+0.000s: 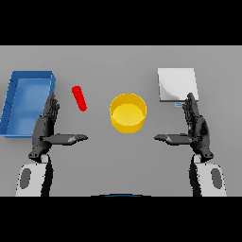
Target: Pick up the red beaker and tilt it to pour out 1 green nut into yellow bowl. Pick up the yellow bowl and place it on the metallic measuring scale.
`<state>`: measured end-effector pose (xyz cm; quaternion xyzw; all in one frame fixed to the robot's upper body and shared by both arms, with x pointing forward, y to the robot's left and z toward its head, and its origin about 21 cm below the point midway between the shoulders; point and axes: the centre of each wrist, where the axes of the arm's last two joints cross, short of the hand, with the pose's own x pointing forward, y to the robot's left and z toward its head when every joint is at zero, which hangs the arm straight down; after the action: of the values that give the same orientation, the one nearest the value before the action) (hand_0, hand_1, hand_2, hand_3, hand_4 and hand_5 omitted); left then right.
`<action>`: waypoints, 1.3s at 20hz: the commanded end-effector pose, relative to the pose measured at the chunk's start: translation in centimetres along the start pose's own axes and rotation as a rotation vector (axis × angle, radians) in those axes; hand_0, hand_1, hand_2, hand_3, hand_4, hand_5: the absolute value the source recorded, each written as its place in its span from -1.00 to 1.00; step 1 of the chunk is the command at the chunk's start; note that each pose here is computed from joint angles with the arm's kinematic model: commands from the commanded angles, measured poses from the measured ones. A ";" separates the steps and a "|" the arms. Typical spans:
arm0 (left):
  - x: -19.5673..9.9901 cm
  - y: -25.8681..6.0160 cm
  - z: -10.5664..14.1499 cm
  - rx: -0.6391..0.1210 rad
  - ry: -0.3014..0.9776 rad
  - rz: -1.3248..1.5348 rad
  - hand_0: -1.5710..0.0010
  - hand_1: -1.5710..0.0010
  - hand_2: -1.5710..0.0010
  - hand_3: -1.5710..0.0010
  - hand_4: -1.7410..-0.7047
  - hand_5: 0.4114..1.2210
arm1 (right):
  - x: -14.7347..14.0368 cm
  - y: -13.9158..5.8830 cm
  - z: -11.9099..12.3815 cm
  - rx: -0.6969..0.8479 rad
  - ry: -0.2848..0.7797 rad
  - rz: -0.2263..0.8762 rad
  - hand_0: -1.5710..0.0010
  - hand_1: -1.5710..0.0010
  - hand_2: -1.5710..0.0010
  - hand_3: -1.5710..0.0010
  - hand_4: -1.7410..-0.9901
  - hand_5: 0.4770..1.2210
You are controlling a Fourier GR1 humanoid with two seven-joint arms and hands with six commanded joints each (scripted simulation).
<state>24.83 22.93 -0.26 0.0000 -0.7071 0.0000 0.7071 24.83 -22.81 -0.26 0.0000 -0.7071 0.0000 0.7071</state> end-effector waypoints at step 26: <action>-0.1 -1.2 -2.8 -0.069 0.039 -0.199 1.00 1.00 1.00 1.00 0.02 -0.39 | 1.4 -0.9 1.1 0.105 -0.100 0.180 1.00 1.00 1.00 1.00 0.19 -0.62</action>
<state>27.68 21.75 -0.29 0.0462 -0.6874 -0.0945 0.7186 23.69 -23.71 1.13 -0.0263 -0.7375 0.1004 0.6673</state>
